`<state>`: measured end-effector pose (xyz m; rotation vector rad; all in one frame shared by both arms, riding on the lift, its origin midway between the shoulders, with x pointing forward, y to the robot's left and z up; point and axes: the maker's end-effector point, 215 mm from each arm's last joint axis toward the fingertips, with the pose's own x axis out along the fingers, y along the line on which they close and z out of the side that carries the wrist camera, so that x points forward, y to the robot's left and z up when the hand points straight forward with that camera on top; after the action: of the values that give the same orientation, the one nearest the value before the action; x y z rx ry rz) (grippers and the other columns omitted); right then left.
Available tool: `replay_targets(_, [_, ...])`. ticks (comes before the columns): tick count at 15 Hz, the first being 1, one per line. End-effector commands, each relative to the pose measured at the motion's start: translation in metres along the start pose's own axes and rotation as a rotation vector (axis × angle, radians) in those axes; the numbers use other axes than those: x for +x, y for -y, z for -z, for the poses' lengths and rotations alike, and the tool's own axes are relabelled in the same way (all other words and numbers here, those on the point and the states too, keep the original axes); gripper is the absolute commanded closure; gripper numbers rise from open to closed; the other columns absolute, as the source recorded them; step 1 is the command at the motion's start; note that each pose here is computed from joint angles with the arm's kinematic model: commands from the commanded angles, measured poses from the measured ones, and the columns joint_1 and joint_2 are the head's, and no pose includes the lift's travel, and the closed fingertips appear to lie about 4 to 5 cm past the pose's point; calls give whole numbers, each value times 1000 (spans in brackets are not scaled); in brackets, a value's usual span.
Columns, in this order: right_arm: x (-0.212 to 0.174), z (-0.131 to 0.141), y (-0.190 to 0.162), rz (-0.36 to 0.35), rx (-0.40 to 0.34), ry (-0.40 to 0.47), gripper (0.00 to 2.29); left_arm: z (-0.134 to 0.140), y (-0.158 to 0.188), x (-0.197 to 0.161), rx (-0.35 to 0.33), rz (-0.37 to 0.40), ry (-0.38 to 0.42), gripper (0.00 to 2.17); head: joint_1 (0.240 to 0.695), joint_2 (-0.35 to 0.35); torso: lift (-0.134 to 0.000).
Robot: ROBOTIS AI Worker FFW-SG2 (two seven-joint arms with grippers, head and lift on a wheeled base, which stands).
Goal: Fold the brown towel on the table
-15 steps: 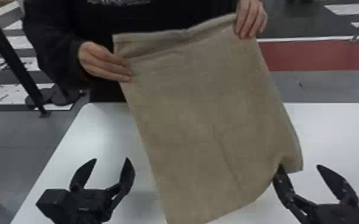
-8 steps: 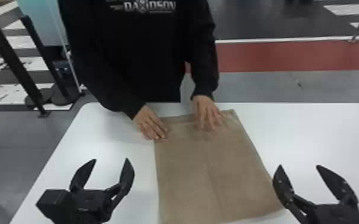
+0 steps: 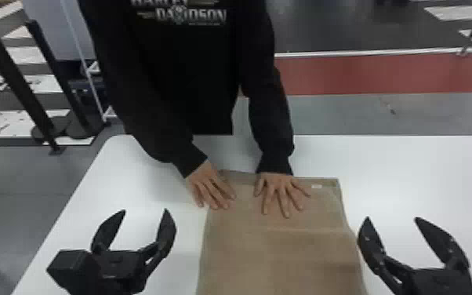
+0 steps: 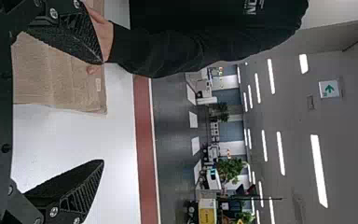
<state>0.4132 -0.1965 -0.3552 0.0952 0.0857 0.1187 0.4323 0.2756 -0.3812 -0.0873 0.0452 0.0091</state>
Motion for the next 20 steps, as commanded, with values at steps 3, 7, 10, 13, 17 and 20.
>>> replay_targets(3, [0, 0, 1, 2, 1, 1, 144, -1, 0, 0, 0, 0, 3, 80, 695, 106, -113])
replay_targets(7, [2, 4, 2, 4, 1, -5, 144, 0, 0, 0, 0, 0, 2, 80, 695, 105, -113])
replay_targets(10, [10, 10, 8, 12, -4, -17, 144, 0, -1, 0, 1, 0, 2, 80, 695, 102, -113])
replay_targets(13, [32, 23, 14, 16, -11, -64, 144, -1, -1, 0, 3, 3, 3, 80, 695, 96, -113])
replay_targets(17, [80, 37, 17, -8, -5, -113, 140, -1, -4, -1, 8, 2, 1, 80, 695, 93, -113])
replay_targets(20, [119, 49, 10, -64, 21, -187, 140, -3, -4, 1, 10, 4, 1, 80, 695, 98, -113])
